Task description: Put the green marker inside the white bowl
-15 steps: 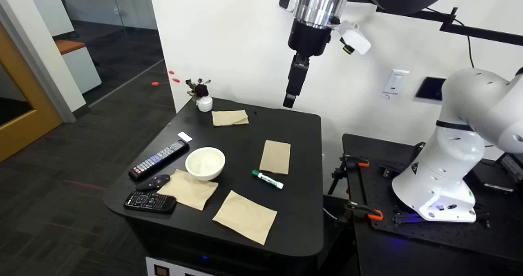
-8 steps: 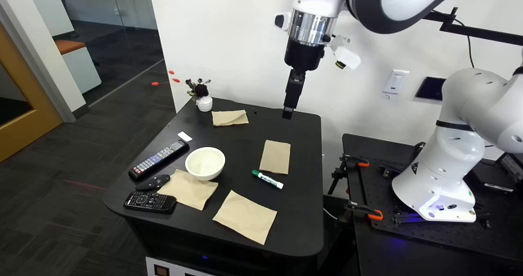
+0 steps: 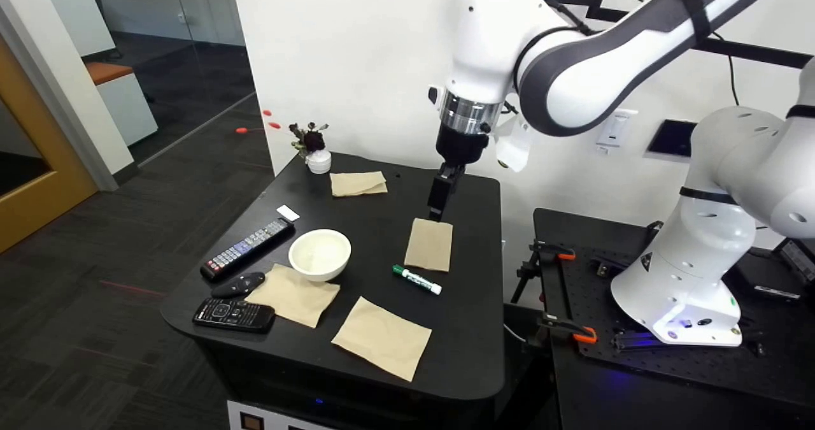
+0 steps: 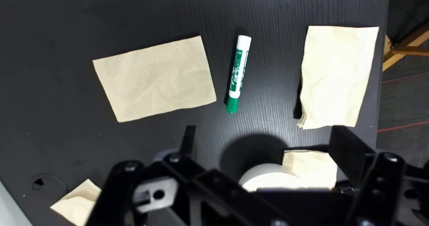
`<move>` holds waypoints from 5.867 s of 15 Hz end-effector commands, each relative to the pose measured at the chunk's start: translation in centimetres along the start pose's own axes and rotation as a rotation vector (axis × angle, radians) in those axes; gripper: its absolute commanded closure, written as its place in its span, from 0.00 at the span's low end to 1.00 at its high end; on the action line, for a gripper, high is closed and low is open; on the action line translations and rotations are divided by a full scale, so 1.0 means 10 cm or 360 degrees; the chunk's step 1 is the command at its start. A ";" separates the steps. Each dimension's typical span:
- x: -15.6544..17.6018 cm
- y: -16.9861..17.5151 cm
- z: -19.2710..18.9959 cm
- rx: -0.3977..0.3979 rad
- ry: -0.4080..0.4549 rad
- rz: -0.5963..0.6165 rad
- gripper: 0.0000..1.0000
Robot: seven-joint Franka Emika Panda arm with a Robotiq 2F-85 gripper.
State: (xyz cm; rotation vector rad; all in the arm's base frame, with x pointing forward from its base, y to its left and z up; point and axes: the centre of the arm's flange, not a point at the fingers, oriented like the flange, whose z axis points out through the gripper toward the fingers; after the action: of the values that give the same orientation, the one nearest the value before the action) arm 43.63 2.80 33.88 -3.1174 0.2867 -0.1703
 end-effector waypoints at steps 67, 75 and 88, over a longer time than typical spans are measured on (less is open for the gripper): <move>1.47 -0.45 1.45 0.0067 0.1219 0.1139 0.95; 1.56 -0.44 1.61 0.0002 0.1250 0.1110 0.40; 1.58 -0.34 1.46 0.0024 0.1311 0.1091 0.00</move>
State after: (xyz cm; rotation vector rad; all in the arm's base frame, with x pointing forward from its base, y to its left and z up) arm 61.31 3.17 21.15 -2.5383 1.2766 -1.3784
